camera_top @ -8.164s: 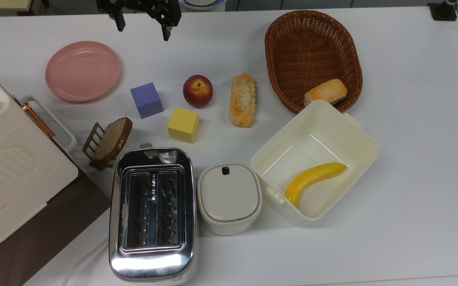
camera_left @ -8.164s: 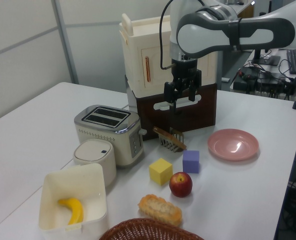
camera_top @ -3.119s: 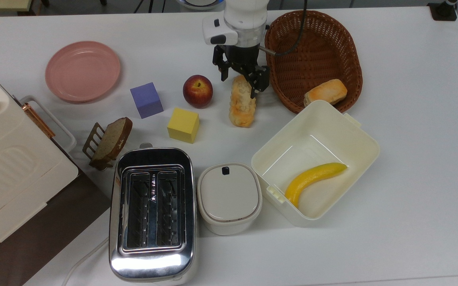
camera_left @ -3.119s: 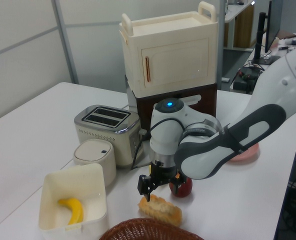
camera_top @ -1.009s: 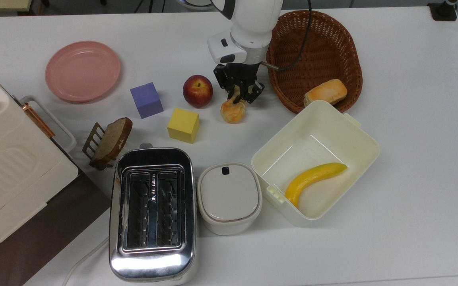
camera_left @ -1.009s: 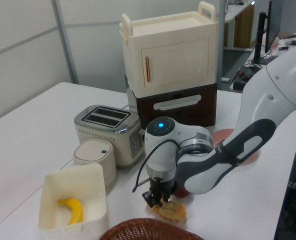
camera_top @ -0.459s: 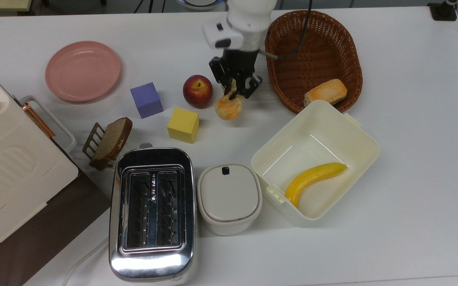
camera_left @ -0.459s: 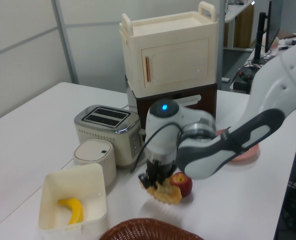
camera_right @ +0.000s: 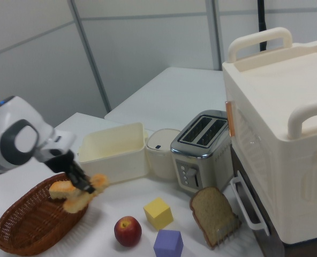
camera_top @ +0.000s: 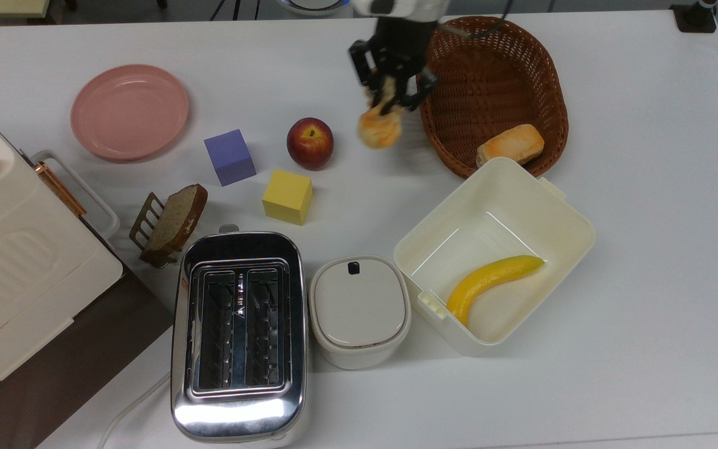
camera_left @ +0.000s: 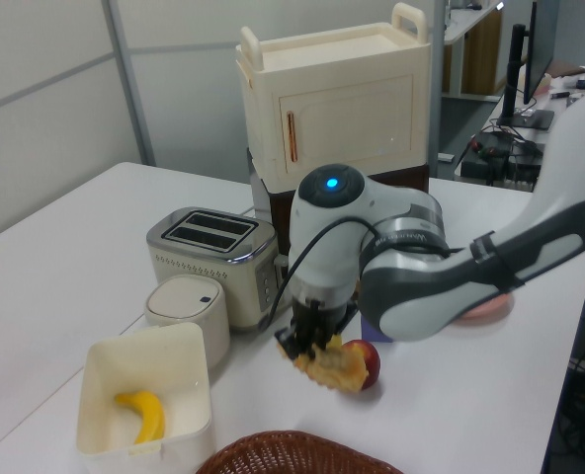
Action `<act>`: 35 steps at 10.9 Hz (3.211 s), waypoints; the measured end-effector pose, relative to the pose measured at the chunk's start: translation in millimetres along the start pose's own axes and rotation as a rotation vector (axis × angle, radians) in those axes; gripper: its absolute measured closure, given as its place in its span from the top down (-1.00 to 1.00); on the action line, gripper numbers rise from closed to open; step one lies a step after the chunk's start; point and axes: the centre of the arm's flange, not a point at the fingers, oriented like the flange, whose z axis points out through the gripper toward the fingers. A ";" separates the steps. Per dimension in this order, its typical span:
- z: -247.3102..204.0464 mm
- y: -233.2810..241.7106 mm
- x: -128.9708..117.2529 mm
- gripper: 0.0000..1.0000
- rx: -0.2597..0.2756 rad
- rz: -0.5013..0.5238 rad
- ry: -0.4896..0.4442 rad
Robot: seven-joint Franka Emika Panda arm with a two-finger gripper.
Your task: Put the bread in the basket
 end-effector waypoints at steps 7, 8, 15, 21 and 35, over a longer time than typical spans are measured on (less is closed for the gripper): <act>-71.7 -76.1 -100.3 -0.74 -0.032 -0.207 -0.064; -73.2 -79.6 -105.7 -0.74 -0.029 -0.226 -0.063; -98.1 -99.8 -122.6 0.24 0.015 -0.285 -0.036; -95.7 -65.2 -82.0 1.00 -0.124 -0.217 -0.108; -106.2 243.5 167.6 1.00 0.101 -0.173 -0.322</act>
